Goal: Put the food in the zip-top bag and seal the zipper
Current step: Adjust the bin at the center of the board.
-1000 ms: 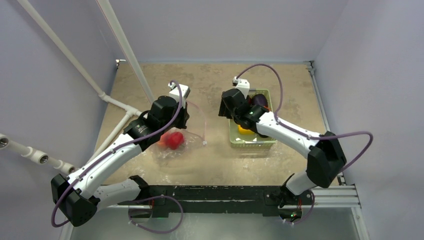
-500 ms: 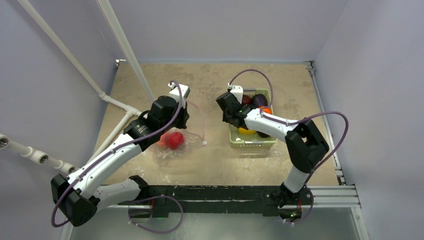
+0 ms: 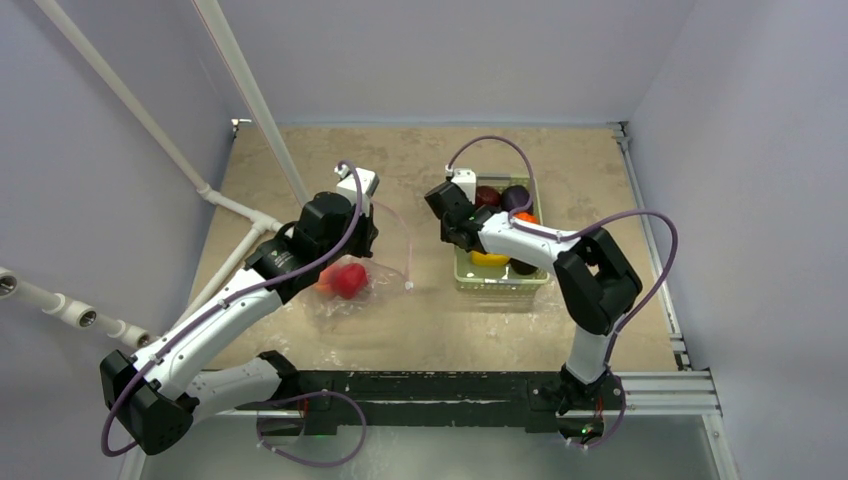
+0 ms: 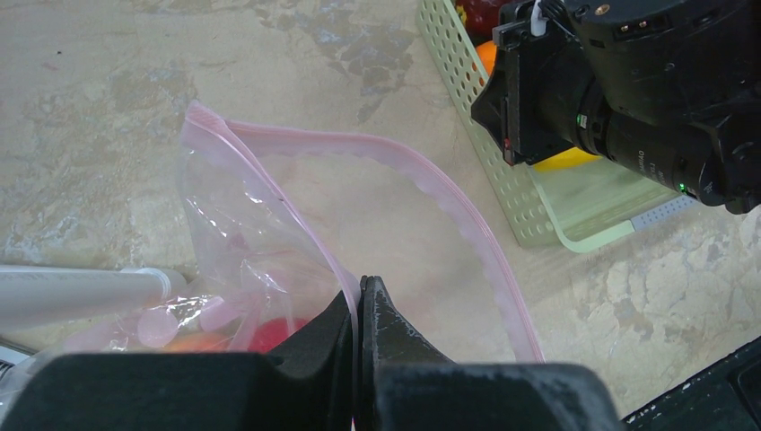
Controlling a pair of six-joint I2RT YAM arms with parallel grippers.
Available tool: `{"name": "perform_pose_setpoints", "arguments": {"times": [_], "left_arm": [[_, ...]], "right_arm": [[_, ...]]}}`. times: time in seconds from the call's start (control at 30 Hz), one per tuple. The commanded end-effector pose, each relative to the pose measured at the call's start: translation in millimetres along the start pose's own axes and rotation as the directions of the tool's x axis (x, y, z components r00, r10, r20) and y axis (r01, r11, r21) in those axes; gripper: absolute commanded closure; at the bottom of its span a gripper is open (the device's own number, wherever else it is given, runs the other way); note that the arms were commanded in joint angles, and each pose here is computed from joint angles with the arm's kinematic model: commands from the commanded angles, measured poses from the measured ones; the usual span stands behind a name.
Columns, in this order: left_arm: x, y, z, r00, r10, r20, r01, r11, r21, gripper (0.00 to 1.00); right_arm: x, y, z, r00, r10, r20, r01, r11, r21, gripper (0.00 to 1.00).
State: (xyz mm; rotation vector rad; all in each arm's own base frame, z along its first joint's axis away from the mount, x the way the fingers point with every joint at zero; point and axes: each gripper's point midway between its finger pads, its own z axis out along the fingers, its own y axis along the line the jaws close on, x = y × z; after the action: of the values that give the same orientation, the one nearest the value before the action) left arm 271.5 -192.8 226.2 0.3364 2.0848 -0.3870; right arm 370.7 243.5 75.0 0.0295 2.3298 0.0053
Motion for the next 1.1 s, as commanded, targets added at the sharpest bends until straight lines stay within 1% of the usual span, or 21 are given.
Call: {"name": "perform_pose_setpoints", "arguments": {"times": [0.0,0.2,0.33,0.4,0.53,0.67,0.8,0.87,0.9,0.93,1.07], "left_arm": [[-16,-1,-5,0.998,0.002,0.063,-0.002,1.0,0.005,1.0],[-15,1,-5,0.998,0.003,0.061,-0.003,1.0,-0.004,1.0],[-14,1,-4,0.998,0.004,0.057,-0.004,1.0,-0.007,1.0],[-14,2,-4,0.998,0.004,0.056,-0.004,1.0,-0.008,1.0],[-14,2,-4,0.998,0.004,0.058,-0.004,1.0,-0.009,1.0],[-15,1,-4,0.998,0.004,0.06,-0.003,1.0,-0.007,1.0],[-15,1,-4,0.998,0.003,0.06,-0.003,1.0,-0.004,1.0],[-15,0,-4,0.998,0.005,0.058,-0.005,1.0,-0.001,1.0],[-15,0,-4,0.998,0.005,0.057,-0.005,1.0,0.0,1.0],[-15,0,-5,0.998,0.005,0.059,-0.005,1.0,0.001,1.0],[-16,1,-6,0.998,0.003,0.065,-0.003,1.0,-0.001,1.0]], "right_arm": [[-45,20,-6,0.994,0.033,0.105,-0.027,0.998,-0.06,1.0],[-73,33,-14,0.984,0.019,0.179,0.001,0.994,-0.111,1.0],[-77,48,-17,0.981,-0.015,0.191,0.046,0.986,-0.158,1.0],[-72,60,-20,0.98,-0.044,0.193,0.079,0.981,-0.179,1.0],[-45,82,-20,0.98,-0.11,0.166,0.14,0.974,-0.18,1.0],[-21,90,-17,0.98,-0.144,0.134,0.166,0.972,-0.169,1.0],[-12,95,-21,0.98,-0.154,0.123,0.174,0.968,-0.18,1.0],[-13,98,-29,0.981,-0.147,0.13,0.169,0.969,-0.181,0.85],[-17,99,-33,0.981,-0.137,0.138,0.161,0.97,-0.18,0.79],[-21,99,-37,0.981,-0.128,0.145,0.153,0.972,-0.177,0.71],[-38,96,-56,0.984,-0.077,0.159,0.107,0.977,-0.187,0.6]]}}
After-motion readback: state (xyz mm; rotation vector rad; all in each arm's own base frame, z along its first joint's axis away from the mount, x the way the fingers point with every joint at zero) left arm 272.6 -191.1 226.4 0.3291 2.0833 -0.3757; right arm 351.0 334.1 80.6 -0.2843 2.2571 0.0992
